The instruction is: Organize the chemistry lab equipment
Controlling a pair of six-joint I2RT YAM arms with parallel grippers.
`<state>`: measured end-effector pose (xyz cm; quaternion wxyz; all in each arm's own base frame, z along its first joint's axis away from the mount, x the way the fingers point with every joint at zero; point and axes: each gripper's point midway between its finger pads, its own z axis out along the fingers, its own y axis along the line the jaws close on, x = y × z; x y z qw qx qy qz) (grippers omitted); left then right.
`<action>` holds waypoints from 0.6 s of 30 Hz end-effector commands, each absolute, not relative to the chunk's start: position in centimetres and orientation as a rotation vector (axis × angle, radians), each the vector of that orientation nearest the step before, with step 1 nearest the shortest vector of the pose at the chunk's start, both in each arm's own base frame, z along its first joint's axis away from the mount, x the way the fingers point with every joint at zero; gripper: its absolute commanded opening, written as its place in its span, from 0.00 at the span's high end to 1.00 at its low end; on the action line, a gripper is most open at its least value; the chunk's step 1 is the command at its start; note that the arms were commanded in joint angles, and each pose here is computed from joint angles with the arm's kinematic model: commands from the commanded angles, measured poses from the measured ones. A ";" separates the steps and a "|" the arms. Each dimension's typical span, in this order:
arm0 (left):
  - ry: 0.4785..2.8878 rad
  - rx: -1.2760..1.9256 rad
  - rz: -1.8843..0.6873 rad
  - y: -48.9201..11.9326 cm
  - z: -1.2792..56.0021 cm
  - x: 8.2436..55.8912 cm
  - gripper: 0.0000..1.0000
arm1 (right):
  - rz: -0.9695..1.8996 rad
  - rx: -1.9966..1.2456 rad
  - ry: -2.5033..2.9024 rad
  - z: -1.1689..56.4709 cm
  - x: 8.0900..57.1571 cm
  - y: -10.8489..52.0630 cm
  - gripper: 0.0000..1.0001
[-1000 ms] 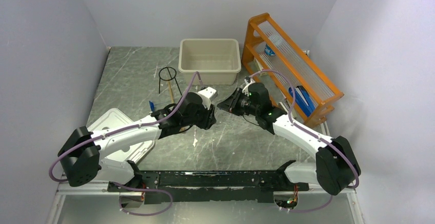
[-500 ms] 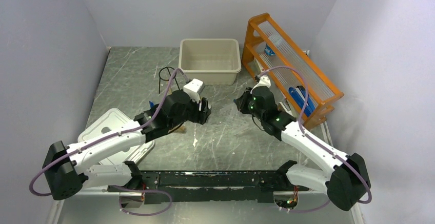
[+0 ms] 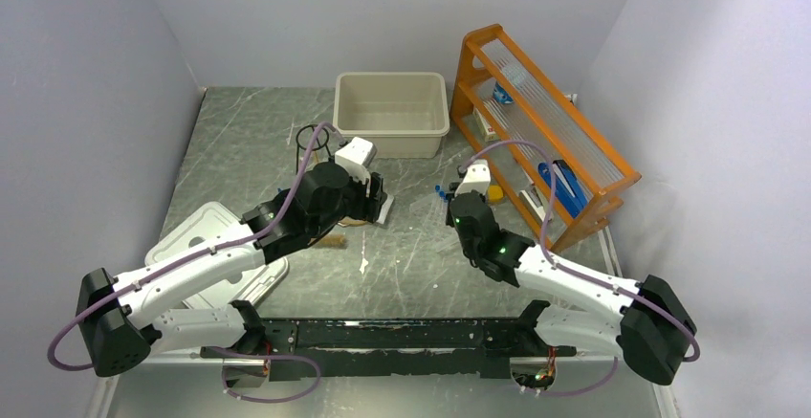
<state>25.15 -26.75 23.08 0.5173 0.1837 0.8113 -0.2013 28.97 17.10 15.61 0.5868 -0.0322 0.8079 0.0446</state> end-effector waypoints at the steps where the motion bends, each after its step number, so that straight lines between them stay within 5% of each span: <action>1: 1.942 0.454 -0.476 -26.8 23.2 25.2 0.33 | 0.085 -0.023 1.767 17.0 29.7 16.3 0.89; 18: 1.953 0.465 -0.478 -27.1 22.6 25.2 0.34 | 0.090 0.018 1.747 14.5 30.5 16.7 0.89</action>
